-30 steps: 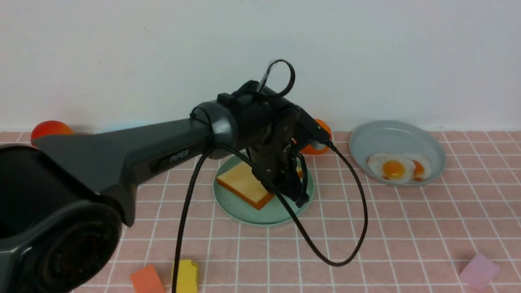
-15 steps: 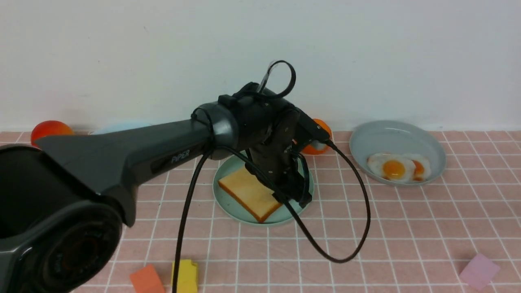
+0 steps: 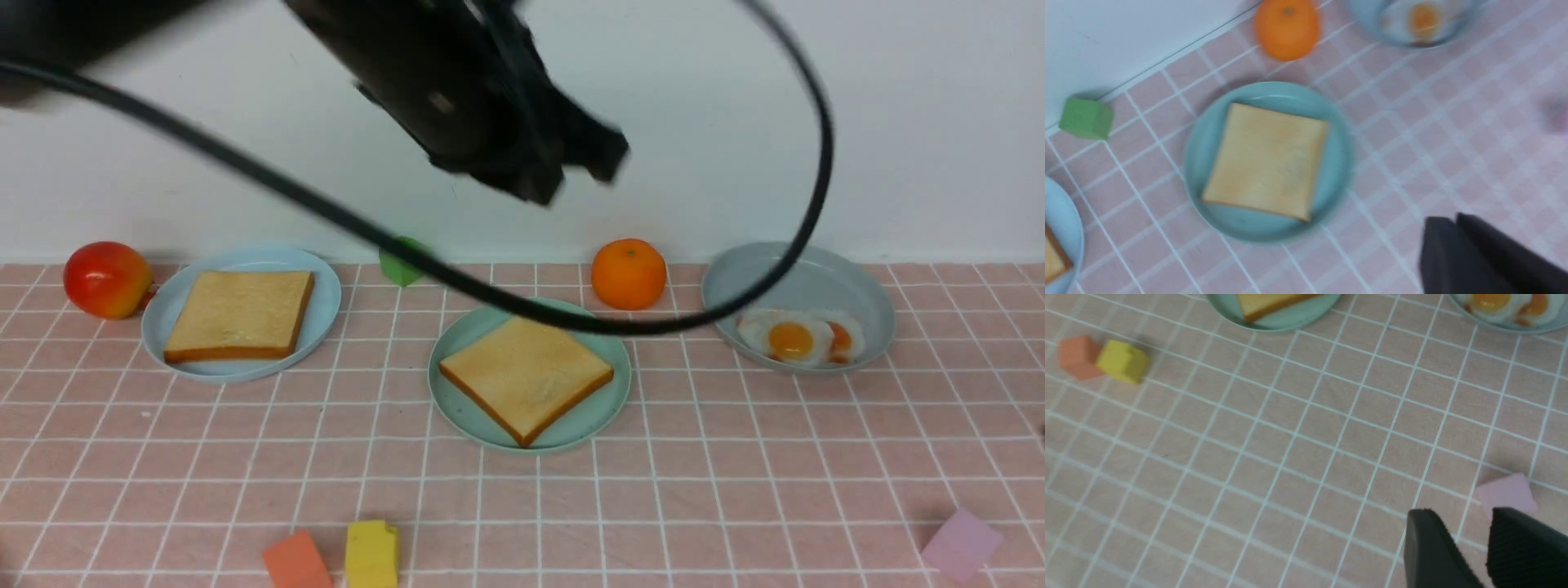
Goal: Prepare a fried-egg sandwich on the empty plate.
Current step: Use the right arm to grab a fried egg
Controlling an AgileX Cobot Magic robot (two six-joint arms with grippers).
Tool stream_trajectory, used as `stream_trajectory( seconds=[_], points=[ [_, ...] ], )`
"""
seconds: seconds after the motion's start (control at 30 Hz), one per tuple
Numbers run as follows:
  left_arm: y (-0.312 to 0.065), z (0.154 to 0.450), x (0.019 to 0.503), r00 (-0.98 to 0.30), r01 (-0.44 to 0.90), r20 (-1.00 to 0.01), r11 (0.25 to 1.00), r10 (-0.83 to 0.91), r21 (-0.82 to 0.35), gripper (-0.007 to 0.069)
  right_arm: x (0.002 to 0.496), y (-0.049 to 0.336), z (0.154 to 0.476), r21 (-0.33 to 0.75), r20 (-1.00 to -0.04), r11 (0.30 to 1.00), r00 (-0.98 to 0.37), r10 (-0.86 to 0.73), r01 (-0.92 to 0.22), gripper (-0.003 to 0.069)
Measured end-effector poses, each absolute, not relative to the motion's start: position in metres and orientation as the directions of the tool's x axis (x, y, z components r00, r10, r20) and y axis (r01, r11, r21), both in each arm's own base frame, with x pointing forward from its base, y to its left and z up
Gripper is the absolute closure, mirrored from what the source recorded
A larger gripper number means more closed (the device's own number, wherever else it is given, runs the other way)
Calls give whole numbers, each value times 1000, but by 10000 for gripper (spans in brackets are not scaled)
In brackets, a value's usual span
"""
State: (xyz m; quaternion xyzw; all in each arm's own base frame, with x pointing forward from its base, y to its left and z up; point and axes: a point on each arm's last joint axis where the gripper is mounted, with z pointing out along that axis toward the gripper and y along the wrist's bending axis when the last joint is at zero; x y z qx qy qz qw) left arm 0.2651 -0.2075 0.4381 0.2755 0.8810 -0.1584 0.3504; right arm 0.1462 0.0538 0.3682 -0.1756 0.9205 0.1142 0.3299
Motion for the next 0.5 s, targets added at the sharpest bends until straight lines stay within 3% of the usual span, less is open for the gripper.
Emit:
stream_trajectory(
  seconds=[0.1,0.2,0.37,0.5],
  points=[
    [-180,461,224,-583,609,-737,785,342,-117,638,179,58,354,63,-620,923,-740,-262,-380,417],
    [-154,463,190,-567,611,-755,783,329,-118,638,211,62,342,15,-593,929,-751,-291,-371,417],
    [-106,431,127,-549,611,-779,782,304,-125,638,270,63,328,3,-541,945,-796,-273,-326,417],
    [-79,407,89,-476,619,-852,771,217,-149,638,318,50,320,40,-522,968,-831,-193,-249,417]
  ],
)
